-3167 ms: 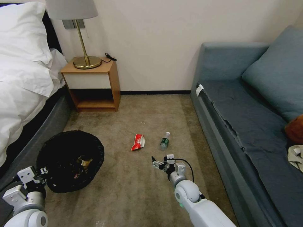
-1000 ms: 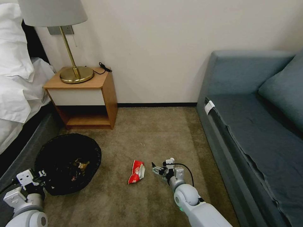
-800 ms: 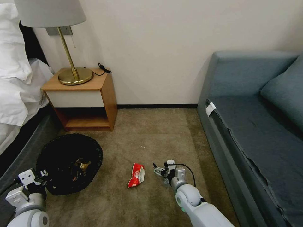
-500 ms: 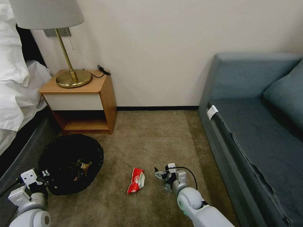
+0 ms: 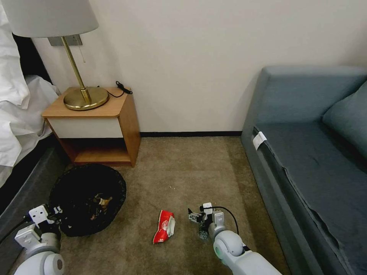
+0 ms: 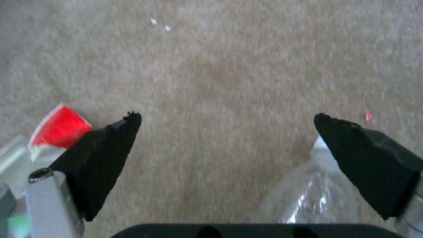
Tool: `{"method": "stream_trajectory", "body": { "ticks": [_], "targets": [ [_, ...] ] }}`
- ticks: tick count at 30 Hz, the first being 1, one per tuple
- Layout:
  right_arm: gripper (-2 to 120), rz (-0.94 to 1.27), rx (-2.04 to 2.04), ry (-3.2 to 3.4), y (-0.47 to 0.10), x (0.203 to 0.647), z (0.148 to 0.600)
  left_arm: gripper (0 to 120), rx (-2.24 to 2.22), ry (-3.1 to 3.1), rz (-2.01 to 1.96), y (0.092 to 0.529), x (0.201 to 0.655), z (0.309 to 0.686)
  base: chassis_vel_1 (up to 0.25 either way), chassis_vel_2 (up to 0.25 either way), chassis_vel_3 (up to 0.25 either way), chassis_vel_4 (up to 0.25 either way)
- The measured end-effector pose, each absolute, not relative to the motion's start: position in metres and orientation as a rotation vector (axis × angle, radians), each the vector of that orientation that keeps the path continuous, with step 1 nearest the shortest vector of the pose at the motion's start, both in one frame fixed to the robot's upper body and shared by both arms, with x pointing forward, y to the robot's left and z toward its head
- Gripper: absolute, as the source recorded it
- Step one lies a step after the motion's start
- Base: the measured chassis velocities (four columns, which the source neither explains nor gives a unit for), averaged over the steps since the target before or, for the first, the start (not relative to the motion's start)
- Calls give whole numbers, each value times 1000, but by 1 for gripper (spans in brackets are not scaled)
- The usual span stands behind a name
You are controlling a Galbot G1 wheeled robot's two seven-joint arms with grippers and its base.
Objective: Pick up the trash bin, then pick up the garbage on the floor and place it into the trash bin.
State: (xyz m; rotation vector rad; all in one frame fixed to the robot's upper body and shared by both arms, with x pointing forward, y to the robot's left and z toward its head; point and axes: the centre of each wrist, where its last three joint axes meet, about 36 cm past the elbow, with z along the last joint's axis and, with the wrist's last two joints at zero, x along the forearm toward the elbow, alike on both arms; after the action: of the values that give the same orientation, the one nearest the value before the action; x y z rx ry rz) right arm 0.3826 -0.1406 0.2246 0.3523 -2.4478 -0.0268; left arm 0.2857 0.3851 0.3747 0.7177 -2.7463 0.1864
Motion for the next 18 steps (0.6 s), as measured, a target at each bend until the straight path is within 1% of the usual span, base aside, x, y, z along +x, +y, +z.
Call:
{"method": "stream_trajectory", "body": {
  "ticks": [11,18],
  "targets": [
    [100,43,326,-2406,-144,383,226,2,718,-2737,195,391,295,367,0,0,0,0],
    [100,127,313,-2366,-174,390,234,2,717,-2718,201,396,302,357,0,0,0,0]
  ]
}}
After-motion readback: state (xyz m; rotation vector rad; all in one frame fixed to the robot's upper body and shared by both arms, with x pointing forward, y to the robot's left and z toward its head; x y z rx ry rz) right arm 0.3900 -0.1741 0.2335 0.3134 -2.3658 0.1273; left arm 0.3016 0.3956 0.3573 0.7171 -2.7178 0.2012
